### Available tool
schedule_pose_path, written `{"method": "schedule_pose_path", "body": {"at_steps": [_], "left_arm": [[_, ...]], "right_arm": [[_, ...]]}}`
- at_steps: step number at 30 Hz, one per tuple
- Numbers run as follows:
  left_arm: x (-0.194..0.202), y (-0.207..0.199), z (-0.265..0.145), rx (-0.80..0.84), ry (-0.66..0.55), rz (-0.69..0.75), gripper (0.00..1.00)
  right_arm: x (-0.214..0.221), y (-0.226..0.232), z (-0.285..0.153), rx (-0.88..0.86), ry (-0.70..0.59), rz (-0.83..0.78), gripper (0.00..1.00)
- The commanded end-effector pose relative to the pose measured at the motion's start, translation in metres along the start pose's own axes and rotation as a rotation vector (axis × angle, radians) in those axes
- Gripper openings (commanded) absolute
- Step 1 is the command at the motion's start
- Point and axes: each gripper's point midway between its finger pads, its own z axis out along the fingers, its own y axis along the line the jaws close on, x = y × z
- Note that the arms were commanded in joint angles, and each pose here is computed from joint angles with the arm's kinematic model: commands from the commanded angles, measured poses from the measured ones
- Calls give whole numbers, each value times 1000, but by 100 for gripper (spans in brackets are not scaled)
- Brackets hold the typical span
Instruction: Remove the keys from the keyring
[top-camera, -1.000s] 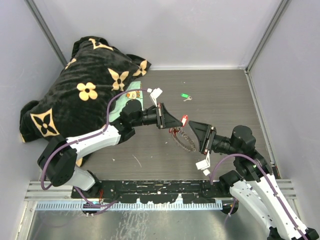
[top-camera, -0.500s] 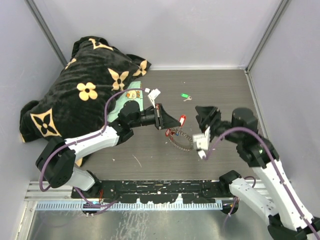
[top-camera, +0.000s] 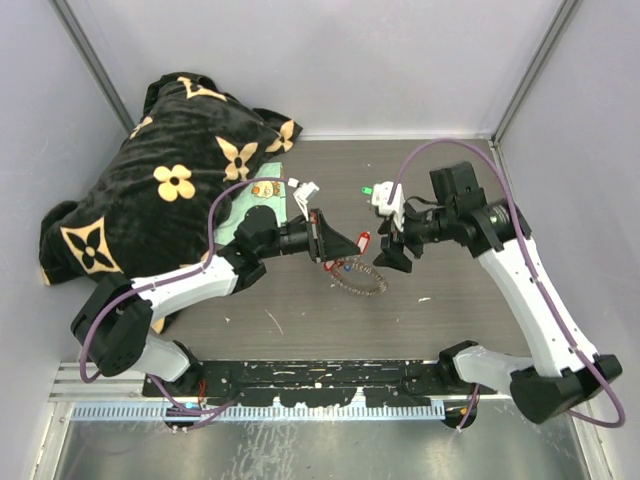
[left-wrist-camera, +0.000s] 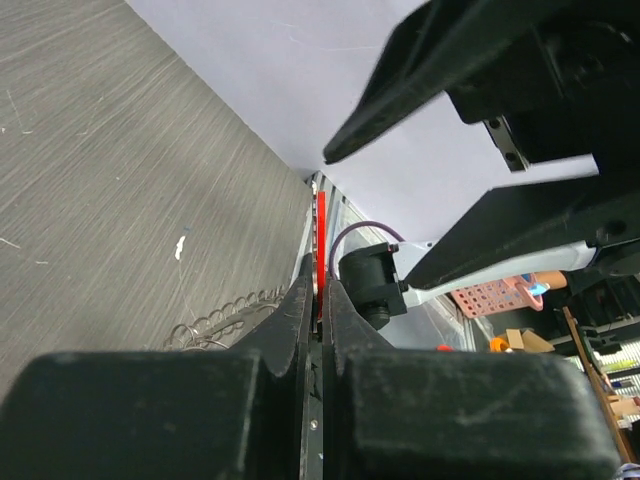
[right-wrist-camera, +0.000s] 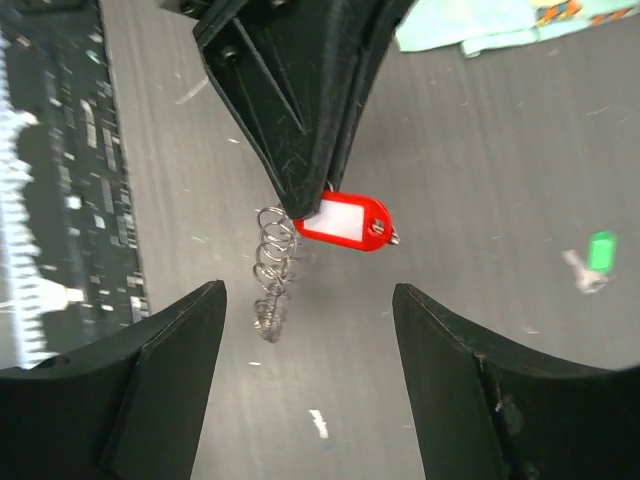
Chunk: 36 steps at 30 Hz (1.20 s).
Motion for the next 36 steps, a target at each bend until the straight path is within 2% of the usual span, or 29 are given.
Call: {"method": "schedule_pose_path", "body": {"at_steps": [1,6,15,20,26,36], "left_arm": [[-31,-43,-9,125,-102,157,0],[-30,-49,-13,143,-117,203,0],[-27,-69,-13,191,-117,242,0],[-24,-80,-8,217,-113,256,0],[-24,-88,-4,232,-122,260,0],[-27,-95,-2,243,-145,265,0]], "right_arm": [[-18,22,-16,-166,-114,298,73],[-27,10,-22,-214,-279,438,75],[-45,6,-23,-224,-505,514,77],[-47,9,-24,-213,-536,514,76],[-46,10,-22,-240,-547,556,58],[-41,20,-16,-273,-545,586,53]]}}
